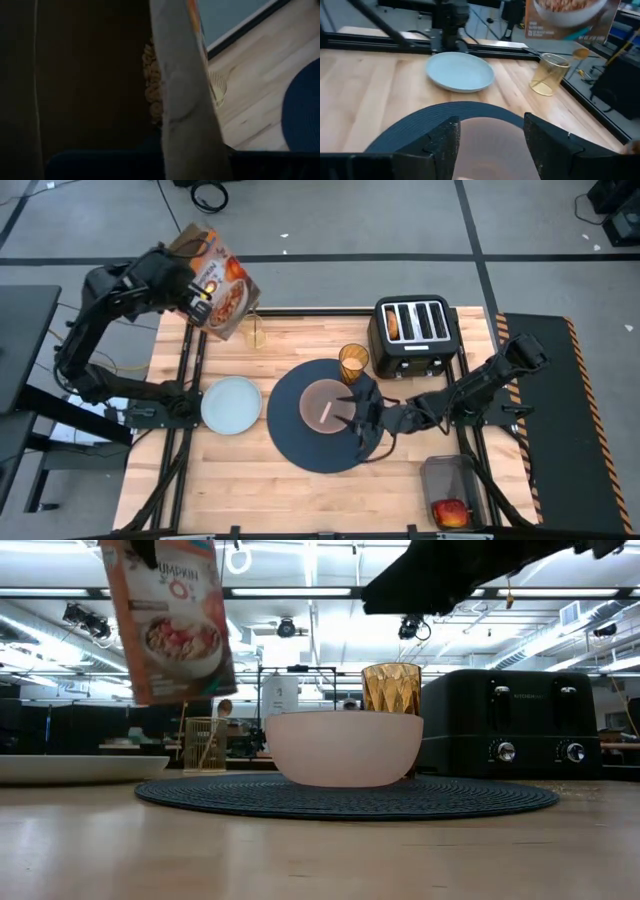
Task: Arrange a breakfast setting
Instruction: Pour the cereal from the orange cereal box into the light orange bowl
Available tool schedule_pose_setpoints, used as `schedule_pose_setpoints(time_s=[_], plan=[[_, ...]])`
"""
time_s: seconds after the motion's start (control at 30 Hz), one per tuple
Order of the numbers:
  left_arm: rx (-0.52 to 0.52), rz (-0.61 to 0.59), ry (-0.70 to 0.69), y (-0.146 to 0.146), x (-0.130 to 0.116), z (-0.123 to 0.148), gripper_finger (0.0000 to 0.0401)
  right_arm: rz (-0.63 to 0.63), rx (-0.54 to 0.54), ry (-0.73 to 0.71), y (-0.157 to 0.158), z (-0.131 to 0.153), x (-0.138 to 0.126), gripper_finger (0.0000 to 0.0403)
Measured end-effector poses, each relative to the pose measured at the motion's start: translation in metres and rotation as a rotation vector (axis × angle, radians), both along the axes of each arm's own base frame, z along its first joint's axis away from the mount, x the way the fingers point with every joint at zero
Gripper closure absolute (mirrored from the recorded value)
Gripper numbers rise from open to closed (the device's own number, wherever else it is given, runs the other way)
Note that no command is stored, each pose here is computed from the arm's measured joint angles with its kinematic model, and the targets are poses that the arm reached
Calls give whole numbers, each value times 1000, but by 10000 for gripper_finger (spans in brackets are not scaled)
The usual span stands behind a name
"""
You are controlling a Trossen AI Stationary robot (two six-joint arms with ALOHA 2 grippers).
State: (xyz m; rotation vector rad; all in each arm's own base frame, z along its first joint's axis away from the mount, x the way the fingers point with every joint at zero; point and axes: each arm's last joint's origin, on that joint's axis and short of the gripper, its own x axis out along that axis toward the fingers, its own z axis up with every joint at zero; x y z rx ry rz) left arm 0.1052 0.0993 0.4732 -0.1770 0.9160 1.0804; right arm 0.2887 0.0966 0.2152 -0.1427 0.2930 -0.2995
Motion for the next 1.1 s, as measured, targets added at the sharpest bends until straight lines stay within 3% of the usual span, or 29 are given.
schedule_pose_setpoints(time_s=[0.4, 0.8, 1.1], plan=[[86, -130, -94, -17, -18, 34, 400, -109, -56, -83, -45, 11, 15, 91], [37, -467, -166, -40, -10, 42, 400, -50, -29, -39, -73, 57, 41, 42], [-47, -780, -219, -69, 3, 42, 400, -19, -7, 46, -73, 98, 48, 21]])
